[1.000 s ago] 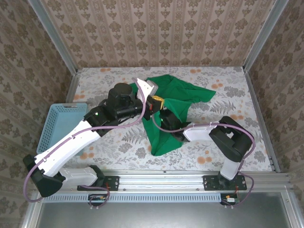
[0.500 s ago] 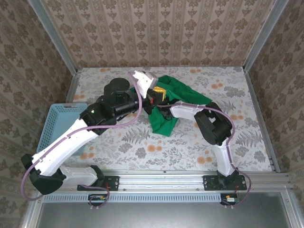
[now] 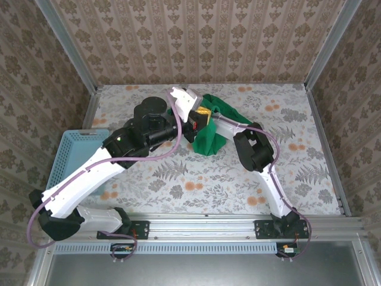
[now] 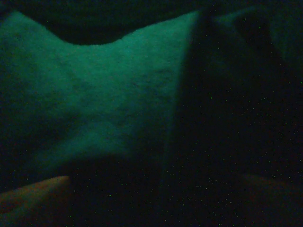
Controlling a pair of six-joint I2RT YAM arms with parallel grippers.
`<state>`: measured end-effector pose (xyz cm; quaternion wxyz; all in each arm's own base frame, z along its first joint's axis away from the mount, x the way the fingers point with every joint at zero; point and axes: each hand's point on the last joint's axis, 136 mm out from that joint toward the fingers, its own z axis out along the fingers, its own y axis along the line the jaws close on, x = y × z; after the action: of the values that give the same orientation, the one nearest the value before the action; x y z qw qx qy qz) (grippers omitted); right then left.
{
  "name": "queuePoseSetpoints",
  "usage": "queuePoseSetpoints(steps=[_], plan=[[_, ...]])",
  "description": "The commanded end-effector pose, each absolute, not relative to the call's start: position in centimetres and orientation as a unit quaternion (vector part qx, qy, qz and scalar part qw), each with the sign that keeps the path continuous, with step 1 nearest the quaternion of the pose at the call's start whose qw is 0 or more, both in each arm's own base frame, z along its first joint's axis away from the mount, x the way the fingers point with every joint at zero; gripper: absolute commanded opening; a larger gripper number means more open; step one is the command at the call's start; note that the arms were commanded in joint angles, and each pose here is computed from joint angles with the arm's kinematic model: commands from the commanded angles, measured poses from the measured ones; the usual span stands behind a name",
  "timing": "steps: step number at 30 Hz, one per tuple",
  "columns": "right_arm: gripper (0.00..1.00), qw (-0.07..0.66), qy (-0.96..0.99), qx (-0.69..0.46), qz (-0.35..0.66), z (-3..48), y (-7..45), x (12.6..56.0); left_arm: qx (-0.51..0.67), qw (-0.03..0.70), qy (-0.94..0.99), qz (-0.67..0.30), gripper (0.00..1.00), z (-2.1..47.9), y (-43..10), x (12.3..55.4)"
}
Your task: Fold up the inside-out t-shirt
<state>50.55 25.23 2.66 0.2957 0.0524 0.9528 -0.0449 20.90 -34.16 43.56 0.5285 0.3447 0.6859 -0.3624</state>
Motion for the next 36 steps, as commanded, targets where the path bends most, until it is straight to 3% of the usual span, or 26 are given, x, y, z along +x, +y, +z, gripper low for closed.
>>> queuePoseSetpoints(steps=[1,7,13,20,27,36], plan=[[0.76,0.226,0.971,0.024,-0.076,-0.2,24.1,48.2,0.337,0.566,0.660,-0.361,0.00,46.8,-33.4,20.8],[0.32,0.308,0.951,-0.018,-0.020,4.2,25.7,47.4,0.299,0.580,0.704,-0.282,0.00,45.6,-31.3,24.6],[0.02,0.374,0.922,-0.070,0.071,7.5,28.7,43.0,0.242,0.571,0.749,-0.232,0.00,43.5,-28.6,29.9],[0.00,0.420,0.897,-0.102,0.093,9.3,29.9,37.5,0.149,0.525,0.818,-0.183,0.00,38.2,-24.9,37.0],[0.00,0.453,0.877,-0.108,0.123,10.6,29.3,33.1,0.019,0.464,0.877,-0.123,0.00,30.7,-17.3,43.1],[0.00,0.498,0.846,-0.095,0.165,13.0,27.2,30.3,-0.014,0.352,0.930,-0.104,0.00,19.8,-15.3,45.6]])
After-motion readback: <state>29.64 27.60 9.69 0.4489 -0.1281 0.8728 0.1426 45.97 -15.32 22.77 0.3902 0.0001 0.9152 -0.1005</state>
